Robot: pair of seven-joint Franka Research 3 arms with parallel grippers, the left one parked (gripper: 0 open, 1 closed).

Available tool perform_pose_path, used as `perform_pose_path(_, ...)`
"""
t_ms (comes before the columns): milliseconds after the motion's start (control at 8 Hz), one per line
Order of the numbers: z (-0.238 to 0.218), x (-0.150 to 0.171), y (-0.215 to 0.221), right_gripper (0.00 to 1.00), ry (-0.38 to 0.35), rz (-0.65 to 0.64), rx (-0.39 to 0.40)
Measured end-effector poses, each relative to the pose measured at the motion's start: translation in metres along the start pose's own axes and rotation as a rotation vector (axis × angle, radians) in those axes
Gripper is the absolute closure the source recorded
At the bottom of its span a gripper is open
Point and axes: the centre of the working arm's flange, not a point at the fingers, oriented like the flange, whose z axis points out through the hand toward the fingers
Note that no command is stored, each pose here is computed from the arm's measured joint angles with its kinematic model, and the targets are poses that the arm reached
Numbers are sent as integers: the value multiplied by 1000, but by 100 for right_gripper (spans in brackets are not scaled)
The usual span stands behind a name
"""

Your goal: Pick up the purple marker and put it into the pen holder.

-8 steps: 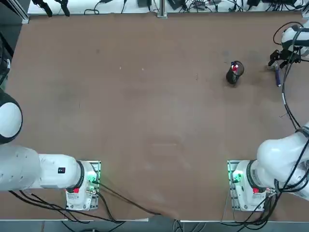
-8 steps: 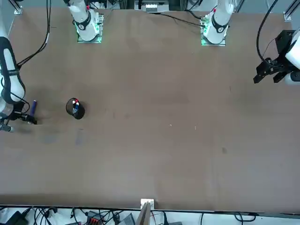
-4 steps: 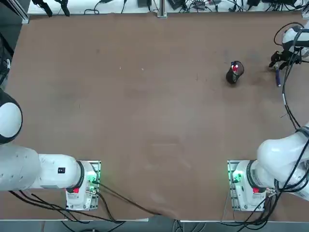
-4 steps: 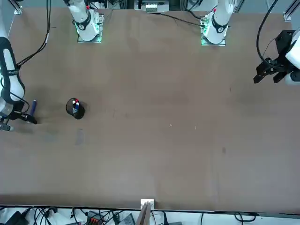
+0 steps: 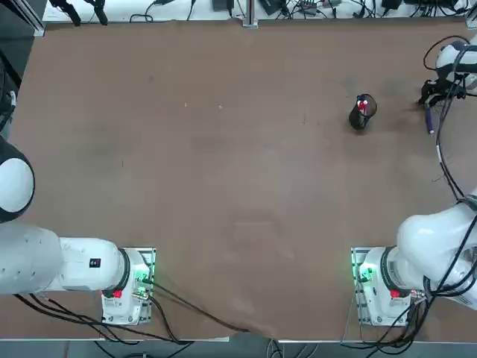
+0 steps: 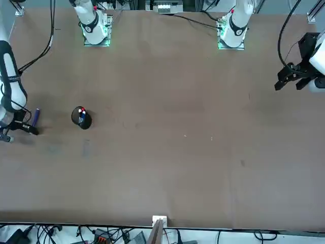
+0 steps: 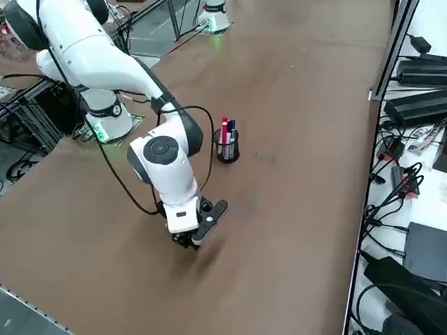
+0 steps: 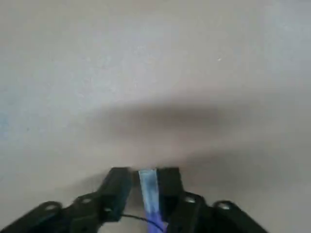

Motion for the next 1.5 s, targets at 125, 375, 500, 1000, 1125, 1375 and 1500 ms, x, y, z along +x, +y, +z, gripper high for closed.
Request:
perform_pose_path(125,-1,0,0,81,1,0,0)
perform_pose_path(375,-1,1,-1,85,2,-1,0)
perform_pose_path(500,-1,1,-1,85,2,-1,0)
perform_pose_path(1000,-80,23,-20,85,-59,9,5)
perform_pose_path(1125,-125,33,-45,85,-78,44,0)
perform_pose_path(1375,-201,50,-125,85,-100,150,-78)
perform_pose_path(1500,-220,54,-163,85,-92,216,-162)
